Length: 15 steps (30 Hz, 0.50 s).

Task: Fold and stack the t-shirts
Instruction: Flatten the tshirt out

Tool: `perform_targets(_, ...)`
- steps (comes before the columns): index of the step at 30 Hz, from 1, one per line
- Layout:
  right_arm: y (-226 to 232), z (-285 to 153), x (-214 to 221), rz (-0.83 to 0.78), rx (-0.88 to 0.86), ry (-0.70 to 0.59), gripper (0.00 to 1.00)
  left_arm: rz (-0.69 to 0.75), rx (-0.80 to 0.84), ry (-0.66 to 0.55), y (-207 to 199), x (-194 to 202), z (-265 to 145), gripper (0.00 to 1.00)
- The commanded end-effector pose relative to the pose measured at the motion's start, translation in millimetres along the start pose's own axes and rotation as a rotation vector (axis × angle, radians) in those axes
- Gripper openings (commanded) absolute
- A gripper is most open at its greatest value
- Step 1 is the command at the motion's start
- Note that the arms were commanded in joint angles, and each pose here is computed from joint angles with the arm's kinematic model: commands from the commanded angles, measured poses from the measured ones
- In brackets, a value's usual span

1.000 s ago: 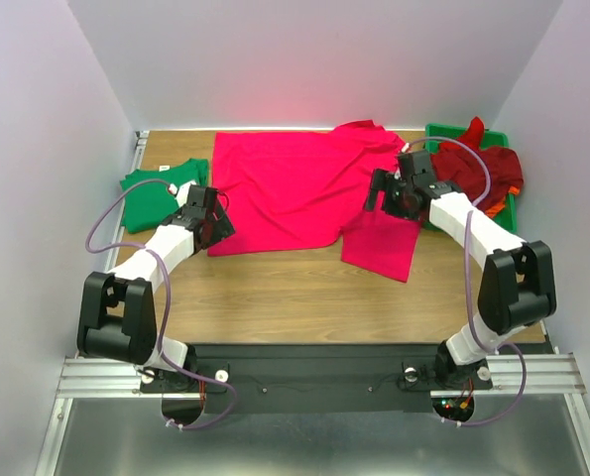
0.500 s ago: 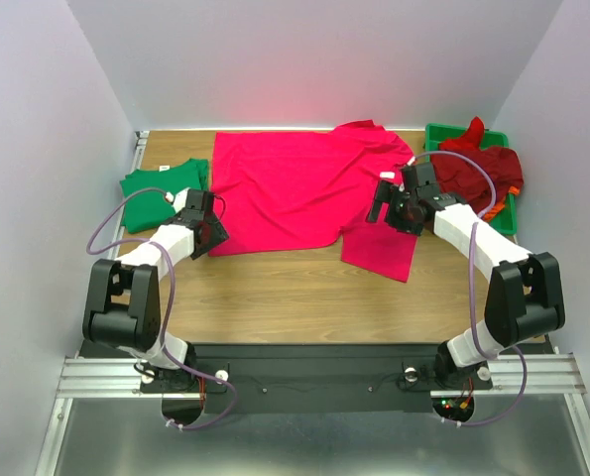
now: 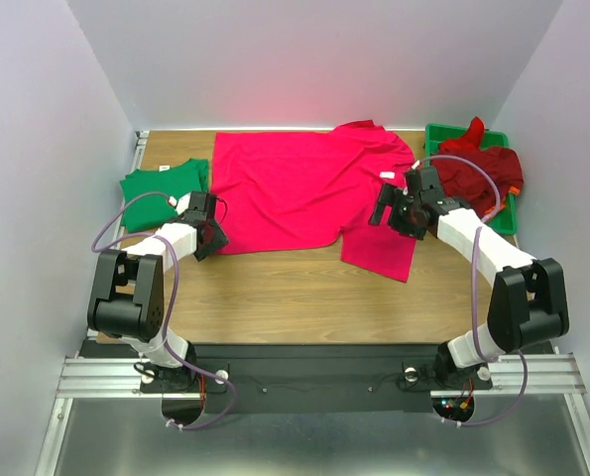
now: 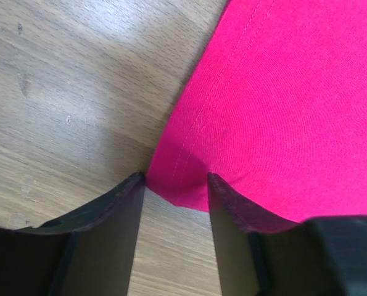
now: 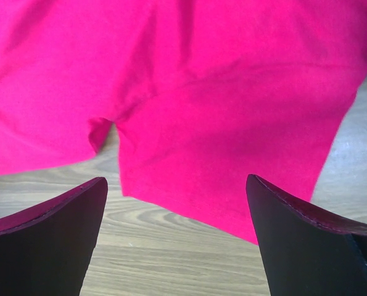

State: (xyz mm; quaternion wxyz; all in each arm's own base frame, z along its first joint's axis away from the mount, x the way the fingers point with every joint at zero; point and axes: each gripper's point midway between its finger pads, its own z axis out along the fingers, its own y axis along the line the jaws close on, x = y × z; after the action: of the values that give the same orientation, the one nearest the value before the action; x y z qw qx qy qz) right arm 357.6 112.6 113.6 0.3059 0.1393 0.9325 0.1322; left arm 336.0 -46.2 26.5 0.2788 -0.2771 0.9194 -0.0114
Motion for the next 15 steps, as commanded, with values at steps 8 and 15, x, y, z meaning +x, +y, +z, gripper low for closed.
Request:
perform_targets(8, -28, 6, 8, 0.041, 0.069, 0.012, 1.00, -0.026, -0.019, -0.008, 8, 1, -1, 0.45)
perform_targets(15, -53, 17, 31, 0.075, 0.148, 0.093, 1.00, -0.038, -0.010, -0.022, 7, -1, -7, 0.42)
